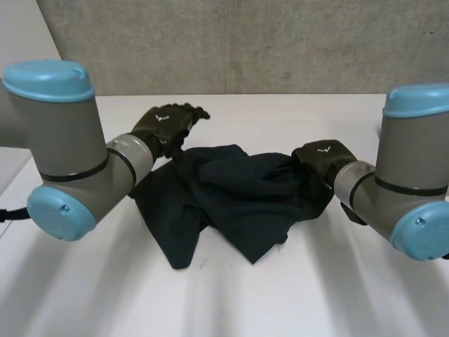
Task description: Fold the laundry.
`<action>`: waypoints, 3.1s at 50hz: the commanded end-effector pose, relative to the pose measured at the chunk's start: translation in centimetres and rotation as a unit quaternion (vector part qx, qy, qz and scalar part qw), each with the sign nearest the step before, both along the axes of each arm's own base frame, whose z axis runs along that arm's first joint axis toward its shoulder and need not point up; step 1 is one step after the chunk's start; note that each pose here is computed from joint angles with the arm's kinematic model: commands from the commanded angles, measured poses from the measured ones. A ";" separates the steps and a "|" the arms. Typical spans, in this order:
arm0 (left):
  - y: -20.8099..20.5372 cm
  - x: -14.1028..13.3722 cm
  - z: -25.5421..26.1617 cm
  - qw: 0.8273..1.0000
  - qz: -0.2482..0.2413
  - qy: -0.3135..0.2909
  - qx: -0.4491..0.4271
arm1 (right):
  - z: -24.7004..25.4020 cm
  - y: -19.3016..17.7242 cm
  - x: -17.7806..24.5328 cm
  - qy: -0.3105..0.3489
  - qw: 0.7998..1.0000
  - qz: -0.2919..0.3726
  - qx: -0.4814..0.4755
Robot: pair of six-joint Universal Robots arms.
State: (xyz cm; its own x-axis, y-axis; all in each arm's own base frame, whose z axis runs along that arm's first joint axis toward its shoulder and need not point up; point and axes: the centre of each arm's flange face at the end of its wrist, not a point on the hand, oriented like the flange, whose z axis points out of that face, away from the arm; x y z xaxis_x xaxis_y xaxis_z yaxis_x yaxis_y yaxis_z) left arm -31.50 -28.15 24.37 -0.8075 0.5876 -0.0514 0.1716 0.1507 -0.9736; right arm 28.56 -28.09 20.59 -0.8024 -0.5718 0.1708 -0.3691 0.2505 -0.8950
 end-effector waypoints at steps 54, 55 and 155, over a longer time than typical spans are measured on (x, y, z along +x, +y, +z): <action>5.6 7.6 8.4 0.995 0.083 0.043 0.028 | 13.4 12.7 0.5 0.120 0.968 0.141 -0.167; 6.3 7.2 8.5 0.996 0.074 0.044 0.026 | 14.1 12.5 0.1 0.119 0.967 0.140 -0.178; -8.2 -1.0 6.0 0.988 -0.001 0.151 -0.032 | 10.3 -5.5 1.7 -0.072 0.979 -0.055 -0.182</action>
State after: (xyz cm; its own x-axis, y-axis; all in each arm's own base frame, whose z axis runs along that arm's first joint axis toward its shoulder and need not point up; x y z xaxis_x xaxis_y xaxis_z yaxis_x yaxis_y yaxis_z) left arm -30.15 -31.54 35.86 -0.7625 0.6138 0.2044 -0.1964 0.0815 -0.9771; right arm 28.43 -30.53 34.17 -0.8567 -0.4750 0.2013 -0.1941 -0.0646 -0.9788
